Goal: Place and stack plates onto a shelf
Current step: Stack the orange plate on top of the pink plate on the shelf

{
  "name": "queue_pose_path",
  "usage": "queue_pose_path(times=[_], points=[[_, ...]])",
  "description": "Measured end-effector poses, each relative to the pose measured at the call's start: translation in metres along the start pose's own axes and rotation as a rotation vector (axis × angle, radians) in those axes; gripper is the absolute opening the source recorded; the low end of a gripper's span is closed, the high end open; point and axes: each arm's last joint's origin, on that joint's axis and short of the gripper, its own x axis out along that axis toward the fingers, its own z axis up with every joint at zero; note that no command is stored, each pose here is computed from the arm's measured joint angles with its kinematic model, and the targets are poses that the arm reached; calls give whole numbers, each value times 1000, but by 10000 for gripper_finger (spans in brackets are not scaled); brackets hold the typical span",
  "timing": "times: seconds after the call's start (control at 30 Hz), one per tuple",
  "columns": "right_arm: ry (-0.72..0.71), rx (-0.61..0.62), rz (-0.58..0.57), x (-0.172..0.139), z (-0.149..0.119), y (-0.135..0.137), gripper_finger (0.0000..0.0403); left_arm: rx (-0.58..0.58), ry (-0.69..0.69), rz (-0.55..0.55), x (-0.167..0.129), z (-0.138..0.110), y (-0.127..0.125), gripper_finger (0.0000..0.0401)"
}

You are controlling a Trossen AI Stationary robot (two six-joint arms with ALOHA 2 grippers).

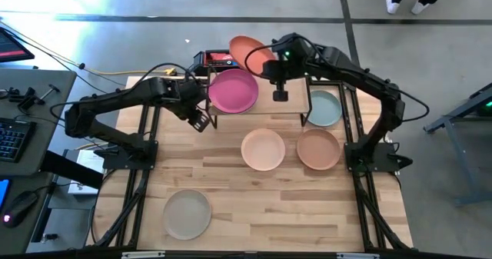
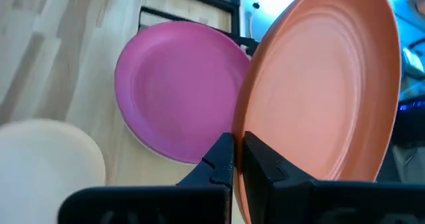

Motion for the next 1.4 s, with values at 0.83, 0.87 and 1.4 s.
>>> queue_pose_path(times=[0.83, 0.87, 1.4], points=[[51, -462, 176, 70, 16, 48, 0, -143, -148, -14, -33, -14, 14, 87], [58, -469, 187, 72, 16, 50, 0, -143, -148, -14, -33, -14, 14, 87], [200, -461, 210, 106, 6, 61, 0, -143, -147, -13, -33, -14, 14, 87]])
